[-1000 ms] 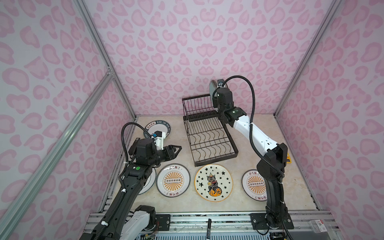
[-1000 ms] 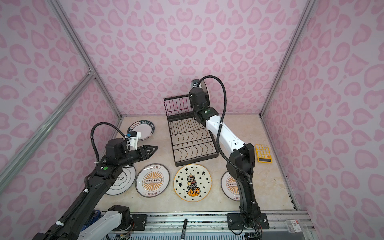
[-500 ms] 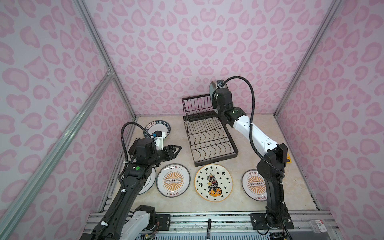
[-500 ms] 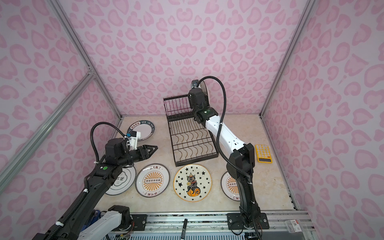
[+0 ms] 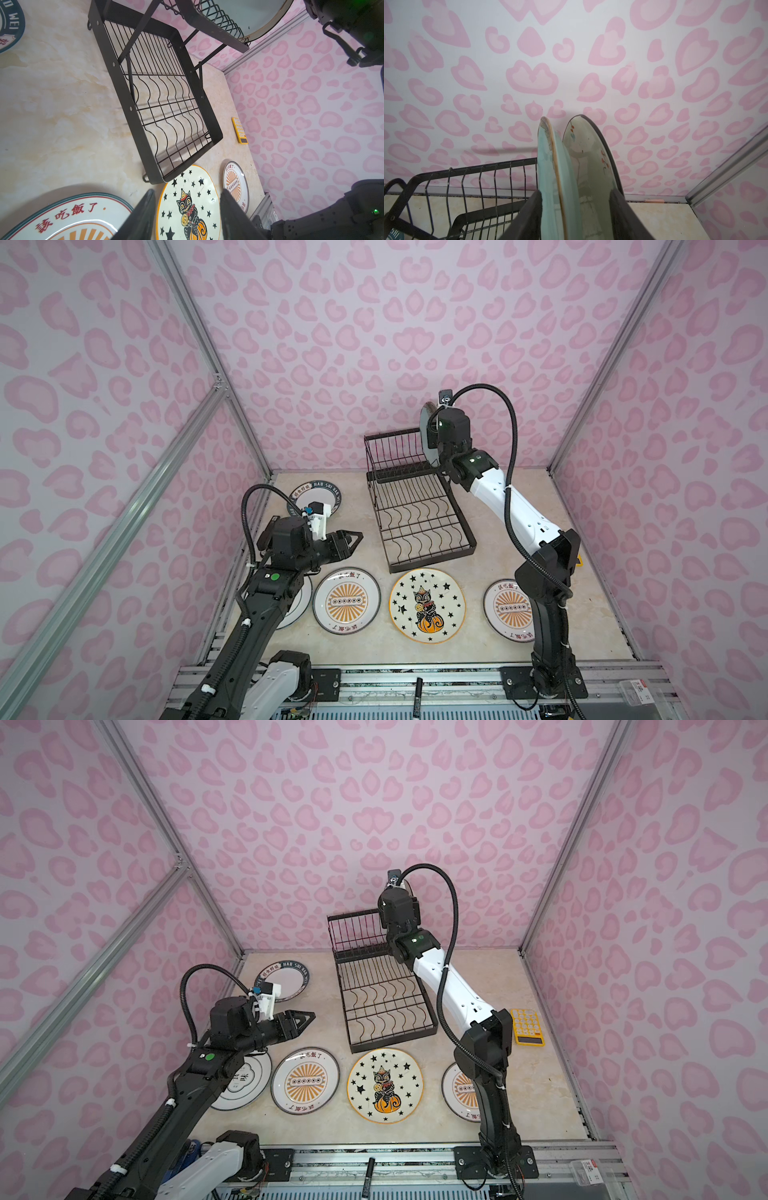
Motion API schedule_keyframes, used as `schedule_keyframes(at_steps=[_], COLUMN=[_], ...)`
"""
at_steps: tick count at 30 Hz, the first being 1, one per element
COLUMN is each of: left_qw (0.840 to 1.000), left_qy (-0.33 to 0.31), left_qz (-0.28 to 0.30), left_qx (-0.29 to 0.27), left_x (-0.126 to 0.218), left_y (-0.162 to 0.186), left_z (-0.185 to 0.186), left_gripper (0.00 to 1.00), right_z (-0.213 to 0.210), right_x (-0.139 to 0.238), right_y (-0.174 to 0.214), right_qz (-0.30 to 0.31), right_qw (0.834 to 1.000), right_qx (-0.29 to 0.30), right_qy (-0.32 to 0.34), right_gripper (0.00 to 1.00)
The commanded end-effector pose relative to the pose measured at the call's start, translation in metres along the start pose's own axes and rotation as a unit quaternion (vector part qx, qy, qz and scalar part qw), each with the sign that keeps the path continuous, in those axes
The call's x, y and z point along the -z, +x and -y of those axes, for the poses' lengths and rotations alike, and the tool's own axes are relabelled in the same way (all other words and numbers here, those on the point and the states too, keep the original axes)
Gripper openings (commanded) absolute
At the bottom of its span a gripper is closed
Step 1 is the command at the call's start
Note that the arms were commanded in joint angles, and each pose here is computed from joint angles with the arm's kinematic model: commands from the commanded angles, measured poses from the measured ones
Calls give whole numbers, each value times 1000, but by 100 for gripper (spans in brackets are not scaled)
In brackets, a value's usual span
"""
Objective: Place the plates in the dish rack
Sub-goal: 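Lower the teal plate into the slot beside the white plate, open right gripper, then withdraw the right gripper from the rack while the left gripper moves toward the sunburst plate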
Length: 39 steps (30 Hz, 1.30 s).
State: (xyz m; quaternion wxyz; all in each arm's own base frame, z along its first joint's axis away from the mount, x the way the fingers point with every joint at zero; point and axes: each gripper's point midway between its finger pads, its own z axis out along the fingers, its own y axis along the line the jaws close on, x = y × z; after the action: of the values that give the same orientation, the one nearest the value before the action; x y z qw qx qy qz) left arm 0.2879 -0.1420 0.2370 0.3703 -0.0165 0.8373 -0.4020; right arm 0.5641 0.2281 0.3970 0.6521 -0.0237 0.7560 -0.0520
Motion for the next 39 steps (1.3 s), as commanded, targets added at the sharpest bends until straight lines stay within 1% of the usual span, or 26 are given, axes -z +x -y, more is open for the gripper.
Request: schedule_keyframes(at_steps=[1,5,16,21,27,30,34,39], left_qw=[1000,1000,1000,1000,998,998,998,998], left_qy=[4,-1,-8,-17,-40,-42,-38,-41], left_qz=[10,9,10,18,38,45,43,34], left_qx=[-11,-10,-8,-7,-9,-14,-18,-14], left_x=[3,3,3,5,8,10,9,3], left_y=[-5,-5,-4,-6,-12,-16,-18,-16], left_z=[5,3,0,-3,-9,-7,-5,-10], left_gripper=[52,53,56,59,65,65,65,65], right_z=[8,12,18,26,47,60,74,96], right_x=[1,1,8,23,46,60,77,98], right_y=[-7,-8,-18,-26,-40,-44,-39,-8], right_qz=[5,4,5,16,31,40,37,19], right_qw=[1000,1000,998,996,991,989,986,981], right_qx=[-11,-23,-56,-70,-101,-109,-115,-140], right_qy=[5,-3,-40,-56,-84,-91,-114,-136], right_gripper=[55,63,66,66,72,76,84,86])
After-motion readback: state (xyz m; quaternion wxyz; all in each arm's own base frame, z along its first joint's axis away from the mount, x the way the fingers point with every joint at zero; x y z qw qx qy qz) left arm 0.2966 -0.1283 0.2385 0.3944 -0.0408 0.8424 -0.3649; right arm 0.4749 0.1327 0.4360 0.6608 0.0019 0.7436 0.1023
